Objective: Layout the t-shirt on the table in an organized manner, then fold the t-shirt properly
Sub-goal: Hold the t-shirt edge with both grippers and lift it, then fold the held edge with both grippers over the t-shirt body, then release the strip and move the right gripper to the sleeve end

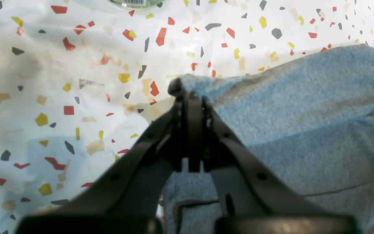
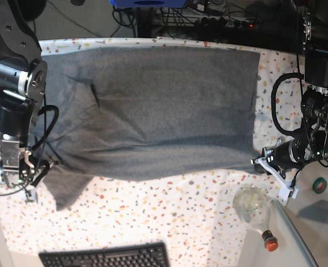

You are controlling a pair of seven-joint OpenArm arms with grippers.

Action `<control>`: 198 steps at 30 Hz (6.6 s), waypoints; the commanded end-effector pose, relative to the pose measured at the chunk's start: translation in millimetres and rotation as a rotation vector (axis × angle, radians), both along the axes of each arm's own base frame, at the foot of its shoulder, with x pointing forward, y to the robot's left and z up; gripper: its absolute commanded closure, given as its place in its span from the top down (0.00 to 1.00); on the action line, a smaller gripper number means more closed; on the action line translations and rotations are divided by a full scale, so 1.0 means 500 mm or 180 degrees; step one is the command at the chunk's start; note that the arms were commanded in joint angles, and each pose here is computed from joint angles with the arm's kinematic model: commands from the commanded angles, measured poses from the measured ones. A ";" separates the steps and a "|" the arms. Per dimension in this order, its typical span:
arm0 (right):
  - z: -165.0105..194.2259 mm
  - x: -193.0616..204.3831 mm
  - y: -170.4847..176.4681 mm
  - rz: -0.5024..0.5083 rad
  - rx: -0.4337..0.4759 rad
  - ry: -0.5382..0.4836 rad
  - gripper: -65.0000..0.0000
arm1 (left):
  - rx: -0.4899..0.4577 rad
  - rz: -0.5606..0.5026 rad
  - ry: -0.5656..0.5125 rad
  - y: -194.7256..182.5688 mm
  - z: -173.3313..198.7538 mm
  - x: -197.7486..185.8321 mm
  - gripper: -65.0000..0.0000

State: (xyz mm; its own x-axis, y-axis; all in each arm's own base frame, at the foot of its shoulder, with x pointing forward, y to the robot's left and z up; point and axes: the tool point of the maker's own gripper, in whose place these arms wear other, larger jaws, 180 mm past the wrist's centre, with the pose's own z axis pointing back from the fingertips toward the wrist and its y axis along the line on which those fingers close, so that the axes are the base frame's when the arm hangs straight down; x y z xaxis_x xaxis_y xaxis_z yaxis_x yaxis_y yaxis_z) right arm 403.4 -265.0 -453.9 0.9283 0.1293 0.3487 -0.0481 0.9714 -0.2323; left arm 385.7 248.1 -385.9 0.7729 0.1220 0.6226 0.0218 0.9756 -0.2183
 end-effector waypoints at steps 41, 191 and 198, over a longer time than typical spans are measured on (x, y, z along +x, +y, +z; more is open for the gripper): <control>0.092 0.128 -0.079 0.0412 -0.0001 -0.1982 0.00 | -0.0111 -0.0017 -0.0120 -0.004 0.091 0.030 0.00; -0.031 0.045 0.073 -0.0289 0.0914 -0.1063 0.00 | 0.0680 0.0856 0.0162 0.276 0.035 -0.422 0.00; 0.113 -0.055 0.062 -0.0228 0.0367 -0.1392 0.00 | 0.0739 0.0826 0.0139 0.287 0.047 -0.414 0.00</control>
State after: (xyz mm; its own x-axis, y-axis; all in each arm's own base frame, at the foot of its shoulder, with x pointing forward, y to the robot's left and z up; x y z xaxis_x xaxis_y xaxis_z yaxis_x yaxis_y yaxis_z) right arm 362.2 -229.1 -413.2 0.7365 -0.0009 0.6765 0.0934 0.9906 -0.1003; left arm 171.7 386.0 -374.1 0.7775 0.2018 0.5956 -0.2494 0.9684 -0.0024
